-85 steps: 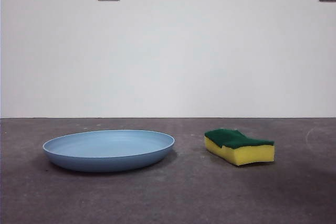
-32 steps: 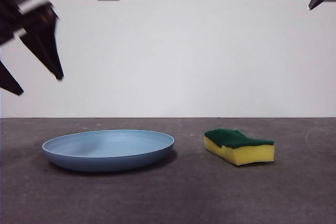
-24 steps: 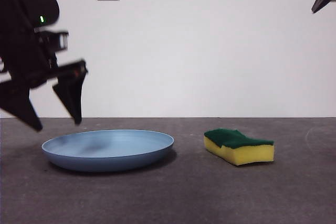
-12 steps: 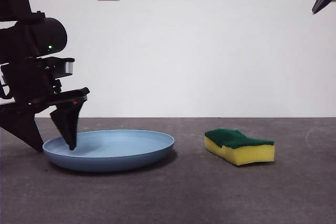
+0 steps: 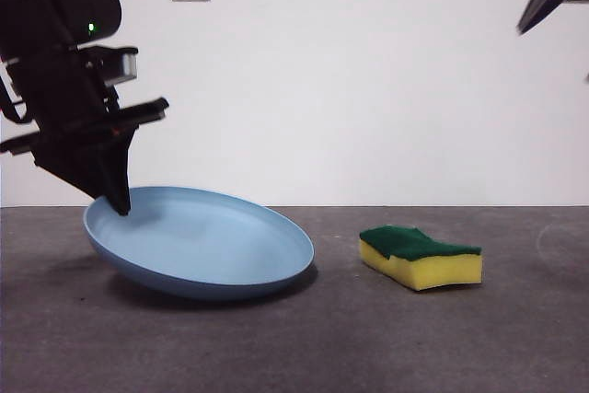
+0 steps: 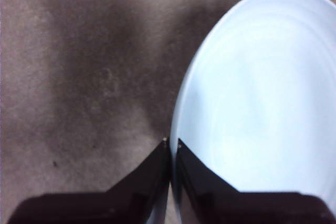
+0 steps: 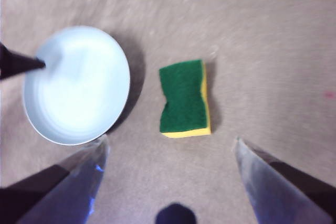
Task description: Pick up the plate,pick up the cloth,clean the plate with the cloth
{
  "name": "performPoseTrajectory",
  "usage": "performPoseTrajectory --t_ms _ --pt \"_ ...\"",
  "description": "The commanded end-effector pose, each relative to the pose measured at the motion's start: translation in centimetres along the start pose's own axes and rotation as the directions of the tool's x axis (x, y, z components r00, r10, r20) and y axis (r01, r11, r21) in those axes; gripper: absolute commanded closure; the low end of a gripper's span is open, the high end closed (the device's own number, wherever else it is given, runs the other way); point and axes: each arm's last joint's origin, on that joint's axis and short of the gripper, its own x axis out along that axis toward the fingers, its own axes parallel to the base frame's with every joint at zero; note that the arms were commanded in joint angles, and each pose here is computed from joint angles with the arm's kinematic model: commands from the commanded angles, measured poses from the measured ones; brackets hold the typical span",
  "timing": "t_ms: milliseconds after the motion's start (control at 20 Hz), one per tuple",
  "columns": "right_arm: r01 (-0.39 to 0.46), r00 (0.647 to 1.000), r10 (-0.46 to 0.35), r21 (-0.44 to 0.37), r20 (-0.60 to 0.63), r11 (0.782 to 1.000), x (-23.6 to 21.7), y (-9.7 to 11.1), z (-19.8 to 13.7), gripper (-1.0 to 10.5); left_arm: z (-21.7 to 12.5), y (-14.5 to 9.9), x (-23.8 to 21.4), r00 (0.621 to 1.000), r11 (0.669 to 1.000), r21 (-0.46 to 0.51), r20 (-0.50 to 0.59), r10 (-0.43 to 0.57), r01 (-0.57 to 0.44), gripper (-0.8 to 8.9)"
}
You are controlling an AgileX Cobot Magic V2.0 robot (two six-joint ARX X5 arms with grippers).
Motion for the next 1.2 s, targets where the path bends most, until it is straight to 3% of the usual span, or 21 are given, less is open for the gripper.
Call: performPoseTrajectory --t_ms 50,350,550,850,1200 --pt "0.035 0.998 -0.038 -0.063 -0.043 0.997 1.5 0.8 0.4 5.4 -0.3 -0.5 -1.4 1.000 0.999 0.033 0.003 0.001 -0.002 8.21" --pt "0.091 0.975 -0.135 -0.239 -0.175 0.967 6.9 3.6 2.3 5.4 -0.6 -1.0 -5.4 0.996 0.998 0.059 0.080 0.023 -0.028 8.21" --pt "0.130 0.953 -0.209 -0.327 -0.218 0.936 11.4 4.1 3.3 5.4 -0.7 -1.1 -7.2 0.991 0.997 0.062 0.130 0.043 -0.052 8.21" --pt "0.125 0.927 -0.231 -0.338 -0.294 0.933 17.7 2.5 2.0 5.4 -1.0 -1.2 -7.3 0.993 0.997 0.062 0.111 0.043 -0.050 8.21" --pt "0.120 0.900 -0.244 -0.333 -0.361 0.935 20.9 1.4 0.4 5.4 -1.0 -1.2 -7.3 0.993 0.997 0.062 0.110 0.042 -0.049 8.21"
